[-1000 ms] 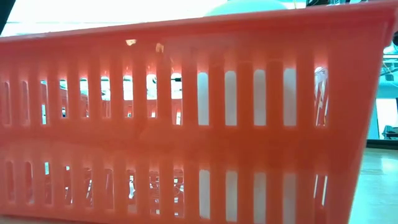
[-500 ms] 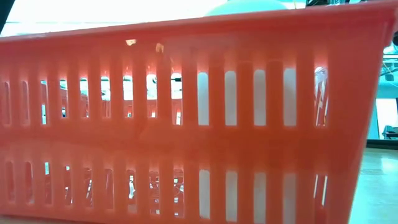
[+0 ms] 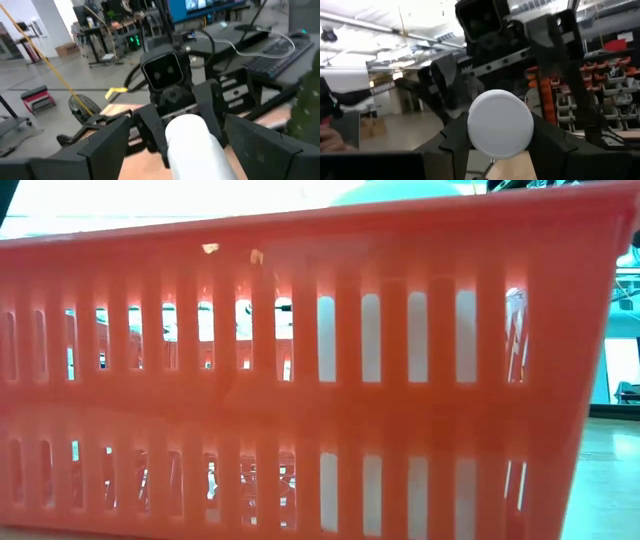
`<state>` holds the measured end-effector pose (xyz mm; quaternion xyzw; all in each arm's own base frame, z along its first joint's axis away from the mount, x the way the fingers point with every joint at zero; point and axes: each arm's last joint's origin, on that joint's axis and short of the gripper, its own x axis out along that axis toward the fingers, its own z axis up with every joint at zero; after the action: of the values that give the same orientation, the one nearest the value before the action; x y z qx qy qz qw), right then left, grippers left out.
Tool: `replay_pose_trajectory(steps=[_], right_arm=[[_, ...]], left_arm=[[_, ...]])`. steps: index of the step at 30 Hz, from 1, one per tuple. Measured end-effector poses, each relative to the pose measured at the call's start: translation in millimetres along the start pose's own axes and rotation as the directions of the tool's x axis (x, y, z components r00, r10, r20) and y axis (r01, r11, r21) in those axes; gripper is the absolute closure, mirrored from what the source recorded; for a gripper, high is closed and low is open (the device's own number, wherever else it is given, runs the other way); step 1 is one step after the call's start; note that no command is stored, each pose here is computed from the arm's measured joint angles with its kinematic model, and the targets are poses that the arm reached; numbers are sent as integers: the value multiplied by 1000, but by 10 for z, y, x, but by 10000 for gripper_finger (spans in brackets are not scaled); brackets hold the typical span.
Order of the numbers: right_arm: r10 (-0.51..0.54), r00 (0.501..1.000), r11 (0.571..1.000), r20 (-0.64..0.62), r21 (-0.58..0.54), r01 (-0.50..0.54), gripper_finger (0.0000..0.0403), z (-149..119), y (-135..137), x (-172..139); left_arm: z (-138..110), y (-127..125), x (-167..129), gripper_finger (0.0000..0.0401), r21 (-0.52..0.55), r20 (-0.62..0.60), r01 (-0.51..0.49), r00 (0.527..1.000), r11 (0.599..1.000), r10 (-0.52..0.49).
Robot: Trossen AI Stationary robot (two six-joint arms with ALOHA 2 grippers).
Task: Pick and place pill bottles into a basket
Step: Put the white pill bottle into the red basket
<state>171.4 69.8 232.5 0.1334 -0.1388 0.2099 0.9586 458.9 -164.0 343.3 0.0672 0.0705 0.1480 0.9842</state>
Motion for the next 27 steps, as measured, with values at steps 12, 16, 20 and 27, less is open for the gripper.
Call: replay_pose_trajectory(steps=[12, 16, 20, 27], right_arm=[[-28, 989, 999, -147, -41, 22, 254, -2, 15, 176], [-39, 979, 999, -200, -43, 31, 254, -23, 11, 232], [-58, 958, 998, -281, -47, 47, 254, -86, -3, 296], [-57, 891, 996, -450, -86, 20, 254, -188, -15, 572]], left_arm=[[-142, -77, -111, 64, -6, -157, 68, 985, 998, -68], [-79, -122, -238, 64, 17, -159, 92, 983, 996, -89], [190, -91, -545, 64, 16, -114, 89, 990, 996, -86], [497, -137, -1161, 64, 74, -72, 43, 997, 996, -38]])
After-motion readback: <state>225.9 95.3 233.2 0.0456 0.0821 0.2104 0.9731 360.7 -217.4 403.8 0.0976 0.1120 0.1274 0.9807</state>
